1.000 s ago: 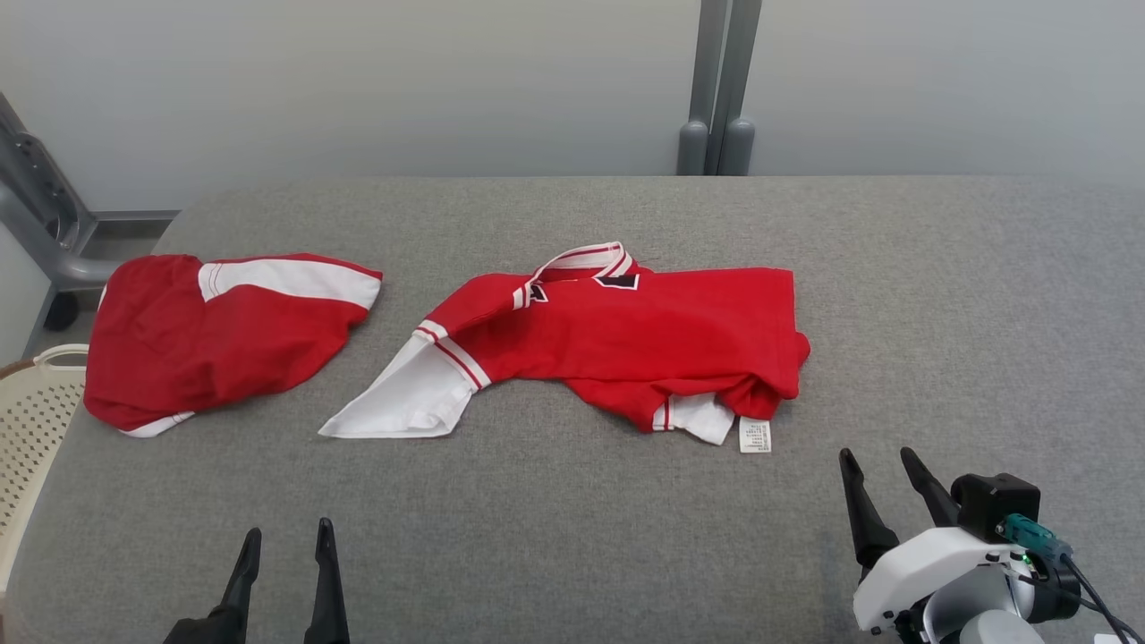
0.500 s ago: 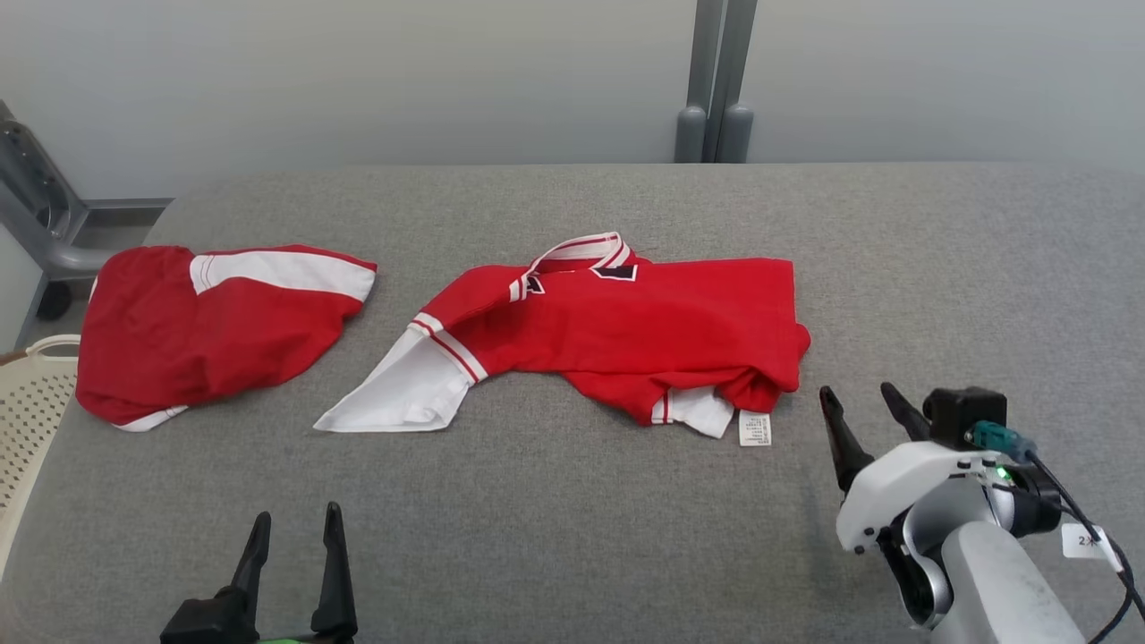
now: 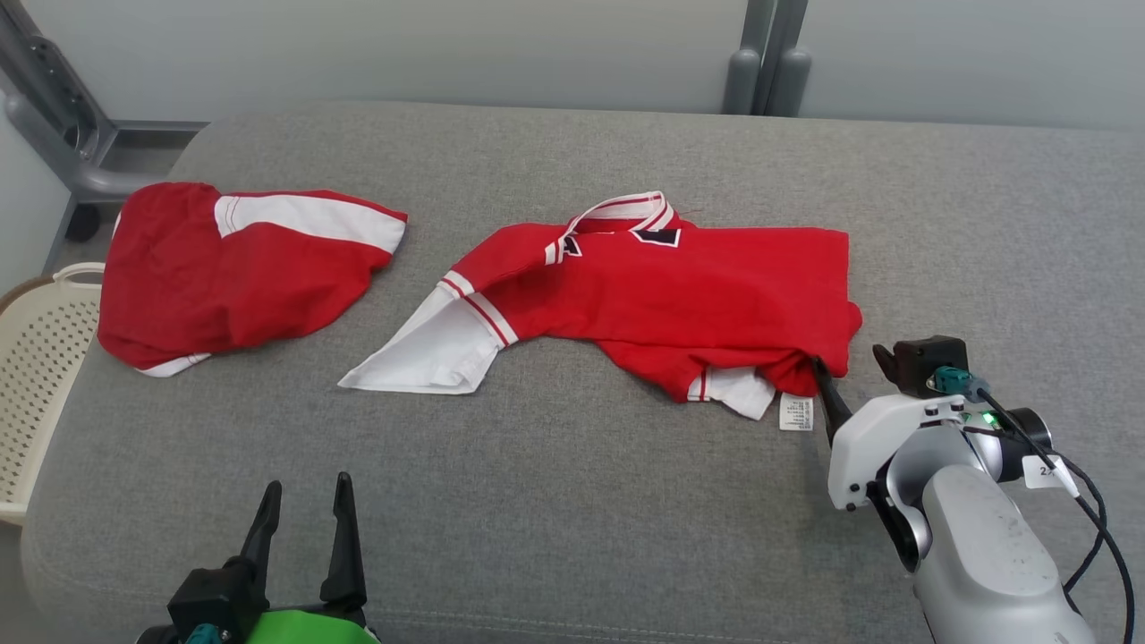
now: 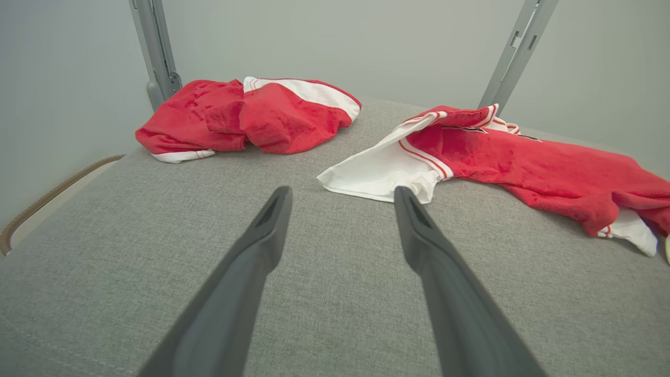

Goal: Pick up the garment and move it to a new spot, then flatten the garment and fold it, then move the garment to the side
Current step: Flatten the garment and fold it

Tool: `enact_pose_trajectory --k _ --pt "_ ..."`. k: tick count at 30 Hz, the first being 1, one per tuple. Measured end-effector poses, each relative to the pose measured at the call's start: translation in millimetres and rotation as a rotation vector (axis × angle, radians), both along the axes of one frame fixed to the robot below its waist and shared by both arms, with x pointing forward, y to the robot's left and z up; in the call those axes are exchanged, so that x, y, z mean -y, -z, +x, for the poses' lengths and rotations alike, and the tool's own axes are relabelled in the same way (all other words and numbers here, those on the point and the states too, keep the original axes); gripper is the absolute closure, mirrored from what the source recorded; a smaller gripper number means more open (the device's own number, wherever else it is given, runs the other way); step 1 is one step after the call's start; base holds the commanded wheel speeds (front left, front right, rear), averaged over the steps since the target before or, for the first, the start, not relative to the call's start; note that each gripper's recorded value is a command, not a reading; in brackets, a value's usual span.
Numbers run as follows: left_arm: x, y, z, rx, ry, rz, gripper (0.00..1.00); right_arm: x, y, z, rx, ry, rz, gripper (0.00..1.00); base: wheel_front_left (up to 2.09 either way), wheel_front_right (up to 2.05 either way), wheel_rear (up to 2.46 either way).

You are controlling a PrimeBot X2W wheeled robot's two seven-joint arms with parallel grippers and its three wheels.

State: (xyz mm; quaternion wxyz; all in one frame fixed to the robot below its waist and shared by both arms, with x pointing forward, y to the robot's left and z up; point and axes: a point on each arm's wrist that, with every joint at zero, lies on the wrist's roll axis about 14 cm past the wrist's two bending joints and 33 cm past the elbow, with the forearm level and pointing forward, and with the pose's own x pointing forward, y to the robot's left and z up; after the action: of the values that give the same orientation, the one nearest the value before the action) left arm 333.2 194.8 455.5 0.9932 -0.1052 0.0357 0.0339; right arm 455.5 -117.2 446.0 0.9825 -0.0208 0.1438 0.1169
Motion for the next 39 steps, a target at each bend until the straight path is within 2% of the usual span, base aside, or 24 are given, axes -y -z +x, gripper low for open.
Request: enact_pose_trajectory --k 8,9,10,11,12,13,23,32,39 --pt "-7.3 6.7 4.0 -0.024 -0.025 -0.001 0.00 -10.3 19.8 11.8 -0.036 -0.028 -0.018 0.00 0.00 0.00 0.00" --pt "-8.2 6.9 4.9 -0.024 -0.027 -0.001 0.00 -11.4 21.4 13.3 -0.037 -0.030 -0.017 0.06 0.00 0.00 0.00" --pt "-8.9 7.6 5.4 -0.027 -0.030 -0.001 0.00 -12.3 23.5 14.1 -0.041 -0.033 -0.018 0.19 0.00 0.00 0.00" --pt "-9.3 8.3 5.7 -0.029 -0.032 -0.002 0.00 -12.9 26.0 14.4 -0.046 -0.034 -0.017 0.50 0.00 0.00 0.00" --pt "-9.7 9.0 6.1 -0.032 -0.033 -0.001 0.00 -13.3 27.9 14.7 -0.049 -0.034 -0.016 0.71 0.00 0.00 0.00" --pt "-10.0 9.6 6.3 -0.034 -0.035 -0.001 0.00 -12.9 28.8 15.3 -0.047 -0.031 -0.012 1.00 0.00 0.00 0.00" --pt "-6.2 7.6 9.4 -0.026 -0.035 -0.019 0.00 9.3 24.6 11.7 -0.013 0.033 -0.008 1.00 0.00 0.00 0.00" --pt "2.0 2.5 12.4 -0.008 -0.013 -0.031 0.00 55.7 8.0 0.8 0.049 0.146 -0.059 1.00 0.00 0.00 0.00" --pt "4.9 1.2 14.4 -0.003 -0.001 -0.033 0.00 99.4 4.2 -12.8 0.040 0.241 -0.111 1.00 0.00 0.00 0.00"
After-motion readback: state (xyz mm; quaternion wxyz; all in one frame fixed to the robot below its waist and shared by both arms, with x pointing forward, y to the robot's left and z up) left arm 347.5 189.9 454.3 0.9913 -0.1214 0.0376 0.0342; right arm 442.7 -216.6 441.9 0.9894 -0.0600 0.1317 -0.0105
